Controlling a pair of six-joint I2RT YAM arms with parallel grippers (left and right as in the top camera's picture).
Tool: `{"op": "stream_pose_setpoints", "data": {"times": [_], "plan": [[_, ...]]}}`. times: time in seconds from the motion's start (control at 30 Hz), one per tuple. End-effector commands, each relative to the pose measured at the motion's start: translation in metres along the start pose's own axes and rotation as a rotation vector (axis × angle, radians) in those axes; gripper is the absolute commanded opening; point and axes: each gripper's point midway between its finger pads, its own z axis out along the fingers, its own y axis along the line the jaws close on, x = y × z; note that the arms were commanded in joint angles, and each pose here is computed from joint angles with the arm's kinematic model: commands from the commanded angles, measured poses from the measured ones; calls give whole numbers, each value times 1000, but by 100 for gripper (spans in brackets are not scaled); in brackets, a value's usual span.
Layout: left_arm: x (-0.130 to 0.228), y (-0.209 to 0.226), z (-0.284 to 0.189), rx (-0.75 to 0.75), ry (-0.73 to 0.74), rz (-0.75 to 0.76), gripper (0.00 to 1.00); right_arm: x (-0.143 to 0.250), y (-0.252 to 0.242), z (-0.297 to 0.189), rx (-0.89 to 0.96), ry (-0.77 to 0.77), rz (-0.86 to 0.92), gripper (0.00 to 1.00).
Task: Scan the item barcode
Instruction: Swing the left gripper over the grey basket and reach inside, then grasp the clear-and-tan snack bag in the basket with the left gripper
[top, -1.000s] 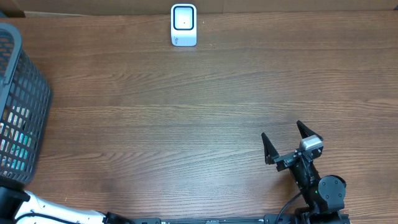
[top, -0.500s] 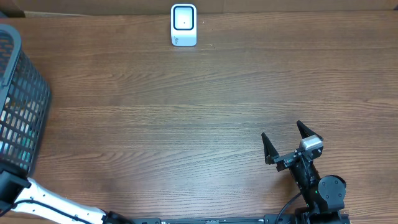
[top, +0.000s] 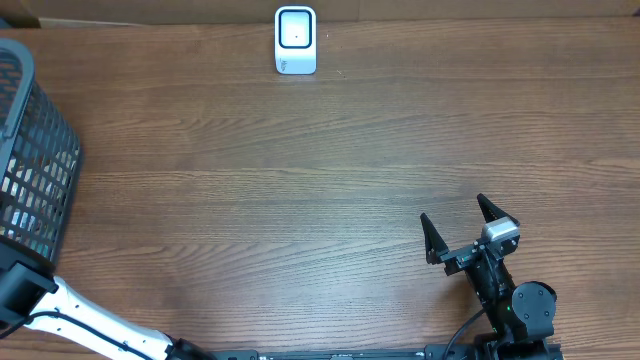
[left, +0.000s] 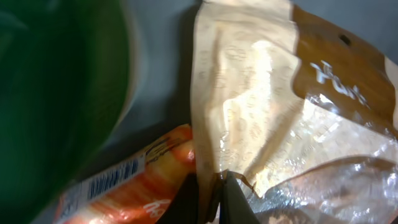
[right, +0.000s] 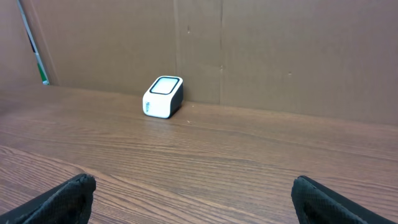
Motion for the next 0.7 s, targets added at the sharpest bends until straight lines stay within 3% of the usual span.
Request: {"op": "stream_pose_setpoints", "data": {"times": [0.0,0.13,0.17,0.23,0.33,0.5,0.67], "plan": [[10,7,5,-55,48,-245,4,1,0,0,3,-6,1,100],[12,7,-5,-76,53,-413,6,1,0,0,3,-6,1,100],[9,7,-11,-77,44,-442,15,1,0,0,3,-6,1,100],[1,6,-25,-81,16,-485,39,1,0,0,3,-6,1,100],[-15,2,-61,-86,-45,-537,100,1,0,0,3,-6,1,100],[-16,-9,-105,-85,-66,-621,100,1,0,0,3,-6,1,100],[14,-14,-95,-124,62,-715,100,1,0,0,3,-6,1,100]]}}
